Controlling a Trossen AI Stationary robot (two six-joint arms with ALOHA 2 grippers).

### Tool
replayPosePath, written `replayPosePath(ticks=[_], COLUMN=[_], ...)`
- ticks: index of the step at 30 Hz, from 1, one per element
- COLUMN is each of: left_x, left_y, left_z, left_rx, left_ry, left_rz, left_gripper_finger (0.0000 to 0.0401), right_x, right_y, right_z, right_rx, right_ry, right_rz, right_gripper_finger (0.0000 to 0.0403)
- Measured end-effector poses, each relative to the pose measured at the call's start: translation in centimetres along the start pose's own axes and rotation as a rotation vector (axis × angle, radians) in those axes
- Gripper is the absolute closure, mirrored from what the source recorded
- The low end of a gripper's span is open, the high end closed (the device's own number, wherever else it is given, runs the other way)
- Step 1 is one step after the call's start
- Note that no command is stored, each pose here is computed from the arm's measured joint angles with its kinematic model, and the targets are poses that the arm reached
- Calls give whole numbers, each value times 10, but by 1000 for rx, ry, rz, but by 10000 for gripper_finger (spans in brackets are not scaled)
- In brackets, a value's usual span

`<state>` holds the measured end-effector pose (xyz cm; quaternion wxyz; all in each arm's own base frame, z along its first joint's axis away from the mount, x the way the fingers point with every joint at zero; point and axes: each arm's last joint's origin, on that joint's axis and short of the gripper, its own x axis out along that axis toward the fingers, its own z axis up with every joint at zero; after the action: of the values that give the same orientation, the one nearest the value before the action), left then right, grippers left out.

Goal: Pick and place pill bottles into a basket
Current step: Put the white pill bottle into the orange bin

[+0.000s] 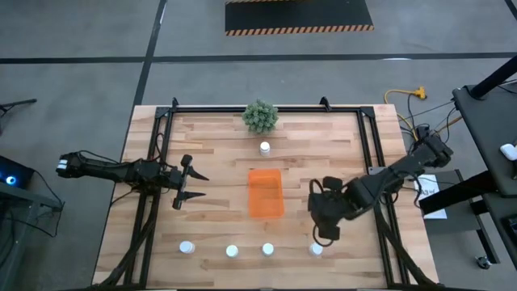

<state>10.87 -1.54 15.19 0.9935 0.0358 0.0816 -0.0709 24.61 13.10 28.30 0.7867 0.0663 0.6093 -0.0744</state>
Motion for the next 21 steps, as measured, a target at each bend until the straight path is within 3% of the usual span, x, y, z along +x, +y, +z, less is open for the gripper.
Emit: replayPosePath(ticks=[11,21], left_x=[0,0], left_y=[0,0], left_z=[0,0], left_rx=[0,0], left_ry=[0,0], left_rz=[-1,-1], left_gripper_finger=[173,173], right_x=[-4,1], right_y=[-33,-44], right_z=[45,87], right_rx=[14,-60], right_ry=[-41,-52], right_rz=[149,180], right_gripper_finger=[262,262])
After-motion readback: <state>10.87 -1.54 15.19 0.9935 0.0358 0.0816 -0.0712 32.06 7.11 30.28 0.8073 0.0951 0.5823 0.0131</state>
